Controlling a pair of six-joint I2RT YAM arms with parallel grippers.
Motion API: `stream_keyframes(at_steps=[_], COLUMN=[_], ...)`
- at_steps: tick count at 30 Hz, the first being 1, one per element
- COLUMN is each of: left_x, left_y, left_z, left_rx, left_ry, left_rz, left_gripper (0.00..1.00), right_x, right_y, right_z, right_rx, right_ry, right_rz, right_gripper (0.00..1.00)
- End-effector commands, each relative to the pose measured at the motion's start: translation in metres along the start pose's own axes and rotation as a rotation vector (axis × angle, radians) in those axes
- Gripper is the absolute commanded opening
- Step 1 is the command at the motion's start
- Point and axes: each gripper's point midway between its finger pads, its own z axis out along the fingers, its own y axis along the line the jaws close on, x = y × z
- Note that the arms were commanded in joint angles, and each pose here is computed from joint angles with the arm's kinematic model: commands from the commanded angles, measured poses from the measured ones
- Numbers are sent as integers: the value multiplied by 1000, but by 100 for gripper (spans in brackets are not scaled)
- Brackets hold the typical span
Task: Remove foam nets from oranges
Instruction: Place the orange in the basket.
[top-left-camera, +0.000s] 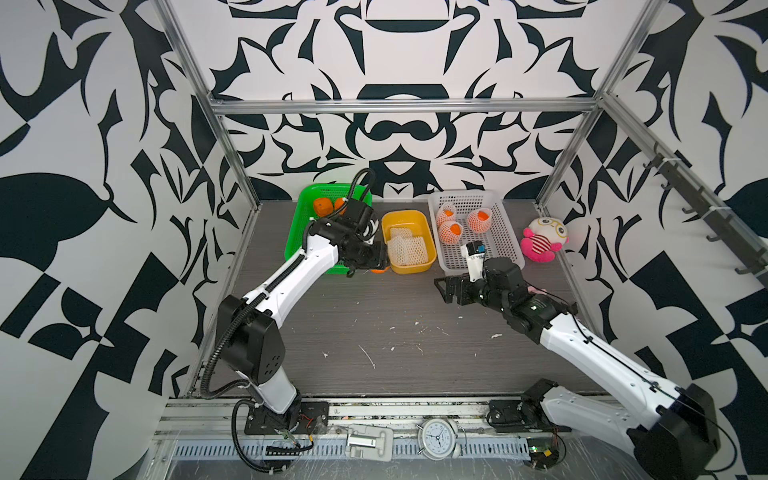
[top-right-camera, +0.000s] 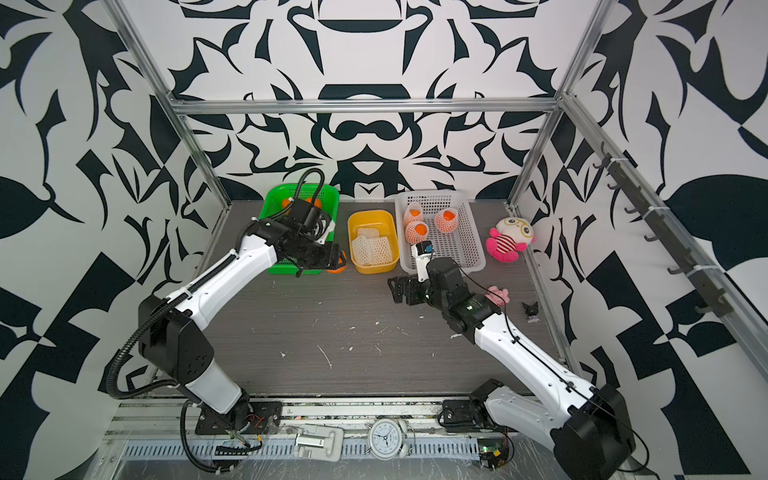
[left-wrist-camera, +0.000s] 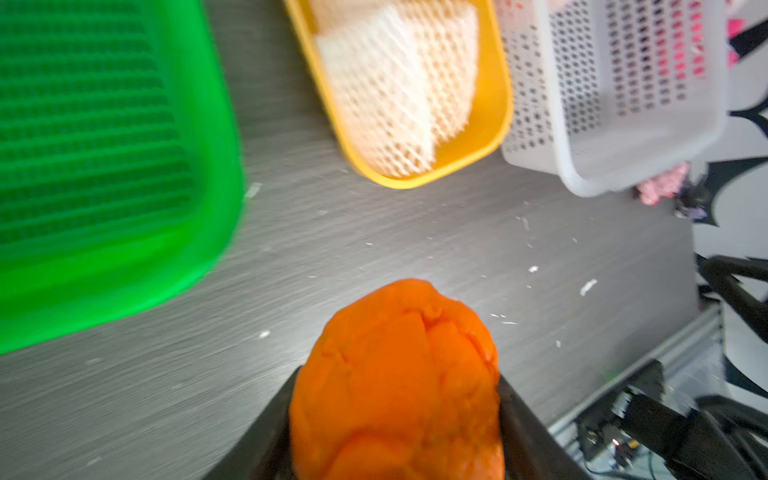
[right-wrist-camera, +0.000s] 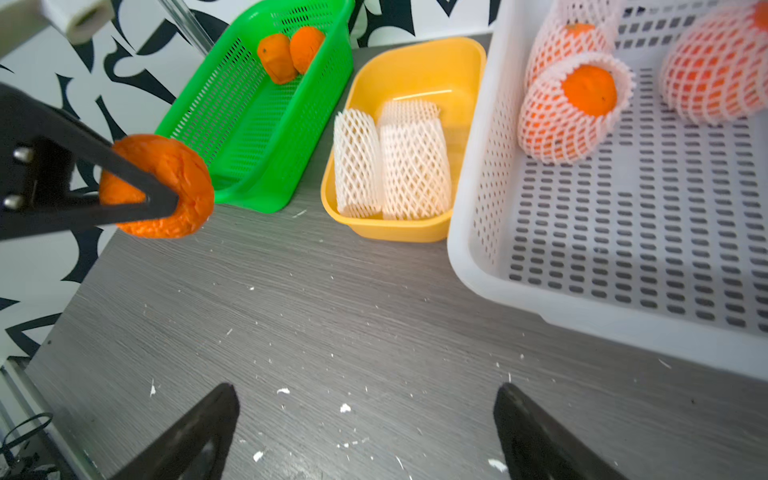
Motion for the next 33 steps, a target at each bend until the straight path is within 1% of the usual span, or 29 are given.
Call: stream_keyframes(at_steps=[1,5,7,11,15,18,23,33], left_x=[-11,-45,-60,-94,-118,-125,-131,-136], left_y=[68,130,153,187,217,238,259,288], left_z=[-3,5,12,27,57,77,100,115], left_rx=[-268,-434,-485,-600,-667,-694,-724,-778], left_ry=[59,59,64,58,73,84,68,45], left_rz=[9,-9,-17,21,74,90,97,85], left_gripper=[54,49,48,45,45,45,46,50], right_x=[-26,-36,-40,-40,-35,-31,-29,-28], right_y=[22,31,36,42,44,43,42,44], right_z=[9,28,36,52,60,62,65,70], right_rx=[-85,-119,-146,-190,-213,-216,-216,-228], right_ry=[-59,-47,-47,-39,-30,-26,-22,-7], right_rz=[-43,-53,-49,-34,-18,-15,-12,4], right_gripper=[99,99,99,99,99,99,99,99])
